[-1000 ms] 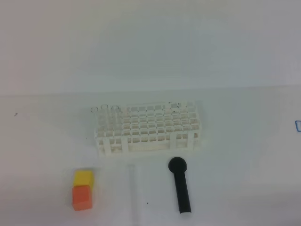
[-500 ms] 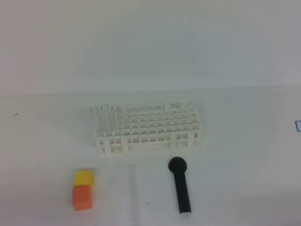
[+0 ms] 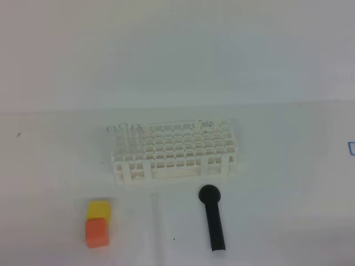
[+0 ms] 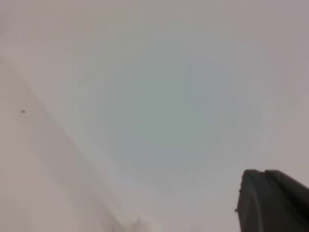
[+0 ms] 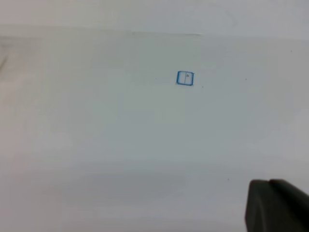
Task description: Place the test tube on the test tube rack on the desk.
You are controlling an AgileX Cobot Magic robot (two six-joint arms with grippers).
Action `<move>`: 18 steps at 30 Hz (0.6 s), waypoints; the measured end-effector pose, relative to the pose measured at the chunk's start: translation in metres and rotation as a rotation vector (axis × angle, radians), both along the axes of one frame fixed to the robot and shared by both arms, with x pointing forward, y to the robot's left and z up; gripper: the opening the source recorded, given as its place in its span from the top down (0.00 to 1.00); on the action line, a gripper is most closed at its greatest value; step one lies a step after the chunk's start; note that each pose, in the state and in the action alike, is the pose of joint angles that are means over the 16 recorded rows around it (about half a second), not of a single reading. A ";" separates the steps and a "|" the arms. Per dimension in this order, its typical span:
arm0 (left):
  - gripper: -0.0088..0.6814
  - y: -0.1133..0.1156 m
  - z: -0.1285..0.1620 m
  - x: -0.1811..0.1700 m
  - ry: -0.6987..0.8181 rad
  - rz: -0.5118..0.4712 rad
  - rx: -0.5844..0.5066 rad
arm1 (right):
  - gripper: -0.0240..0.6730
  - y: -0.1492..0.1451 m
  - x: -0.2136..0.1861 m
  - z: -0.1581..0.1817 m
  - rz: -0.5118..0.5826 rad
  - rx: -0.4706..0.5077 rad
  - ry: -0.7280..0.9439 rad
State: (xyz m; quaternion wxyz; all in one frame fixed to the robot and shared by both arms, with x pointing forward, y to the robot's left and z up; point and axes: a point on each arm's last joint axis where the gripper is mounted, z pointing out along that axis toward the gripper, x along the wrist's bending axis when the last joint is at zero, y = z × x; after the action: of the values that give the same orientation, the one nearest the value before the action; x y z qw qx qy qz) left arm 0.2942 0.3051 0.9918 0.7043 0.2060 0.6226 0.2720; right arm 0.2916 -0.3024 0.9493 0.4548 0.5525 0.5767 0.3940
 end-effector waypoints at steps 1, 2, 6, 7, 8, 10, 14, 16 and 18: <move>0.99 -0.001 -0.001 0.000 0.010 -0.007 -0.007 | 0.97 0.000 0.000 0.000 0.000 0.000 0.000; 0.99 -0.001 -0.002 0.000 0.021 -0.015 -0.012 | 0.97 0.000 0.000 0.000 0.000 0.000 0.000; 0.99 -0.006 -0.002 0.000 0.069 -0.061 0.013 | 0.97 0.000 0.000 0.000 0.000 0.000 0.000; 0.99 -0.007 0.000 0.000 0.078 -0.073 0.032 | 0.97 0.000 0.000 0.000 0.000 0.000 0.000; 0.99 -0.008 0.002 -0.001 0.087 -0.085 0.053 | 0.97 0.000 0.000 0.000 0.000 0.000 0.000; 0.99 -0.011 0.008 -0.002 0.106 -0.111 0.099 | 0.97 0.000 0.000 0.000 0.000 0.000 0.000; 0.99 -0.016 0.028 -0.003 0.152 -0.164 0.220 | 0.97 0.000 0.000 0.000 0.000 0.000 0.000; 0.99 -0.019 0.042 -0.002 0.181 -0.192 0.300 | 0.97 0.000 0.000 0.000 0.000 0.000 0.000; 0.99 -0.021 0.059 -0.001 0.215 -0.225 0.389 | 0.97 0.000 0.000 0.000 0.000 0.000 0.000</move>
State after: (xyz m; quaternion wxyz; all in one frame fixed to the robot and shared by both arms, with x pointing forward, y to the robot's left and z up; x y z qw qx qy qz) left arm 0.2931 0.2840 1.0507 0.6069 0.4333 0.6031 0.2832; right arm 0.2916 -0.3024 0.9493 0.4548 0.5525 0.5767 0.3940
